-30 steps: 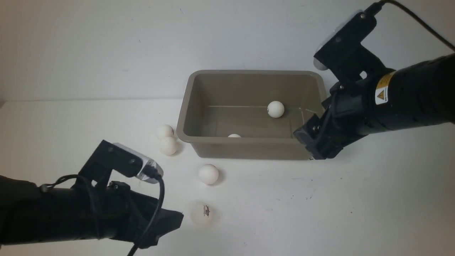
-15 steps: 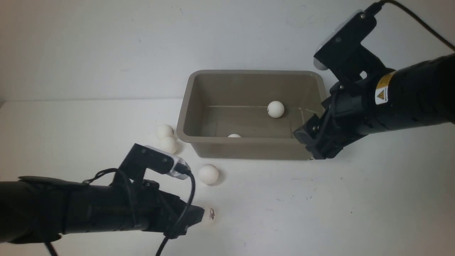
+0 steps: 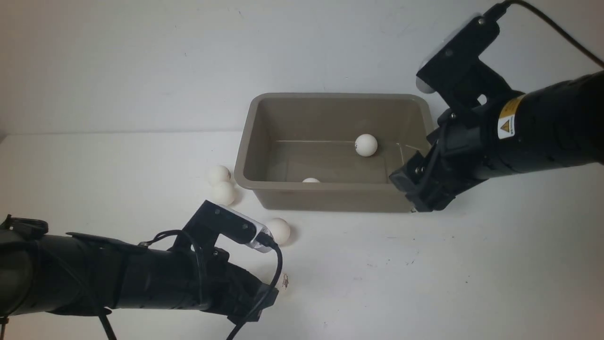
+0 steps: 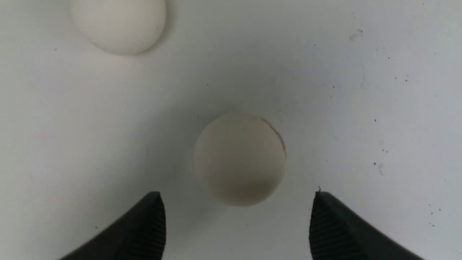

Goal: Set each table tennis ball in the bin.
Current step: Use the left arm to clamp the table tennis ball closest to it

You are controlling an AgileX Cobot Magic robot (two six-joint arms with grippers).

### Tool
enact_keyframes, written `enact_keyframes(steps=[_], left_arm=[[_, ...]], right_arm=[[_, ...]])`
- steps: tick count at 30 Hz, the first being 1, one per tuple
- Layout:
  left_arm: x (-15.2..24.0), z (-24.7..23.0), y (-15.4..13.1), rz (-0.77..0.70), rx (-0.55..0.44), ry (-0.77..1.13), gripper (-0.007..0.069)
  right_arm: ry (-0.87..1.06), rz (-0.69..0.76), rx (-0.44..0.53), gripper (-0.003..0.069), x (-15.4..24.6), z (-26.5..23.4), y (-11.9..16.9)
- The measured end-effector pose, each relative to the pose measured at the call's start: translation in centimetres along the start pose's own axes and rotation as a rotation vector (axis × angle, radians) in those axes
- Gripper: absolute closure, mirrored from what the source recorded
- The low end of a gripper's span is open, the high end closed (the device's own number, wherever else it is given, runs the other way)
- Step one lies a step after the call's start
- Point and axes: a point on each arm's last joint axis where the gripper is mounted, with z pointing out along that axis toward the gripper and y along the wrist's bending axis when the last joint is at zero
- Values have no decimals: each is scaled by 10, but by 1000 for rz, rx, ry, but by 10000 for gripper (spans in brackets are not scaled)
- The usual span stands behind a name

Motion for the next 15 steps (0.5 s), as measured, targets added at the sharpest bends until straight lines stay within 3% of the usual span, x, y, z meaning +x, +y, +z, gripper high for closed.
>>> enact_keyframes(steps=[8,15], left_arm=[[-21,2,-8,44,14,-47,143],[-16,9,-7,44,-22,-14,143]], right_arm=[[0,0,0,124,0,0,0],[0,0,0,124,0,0,0]])
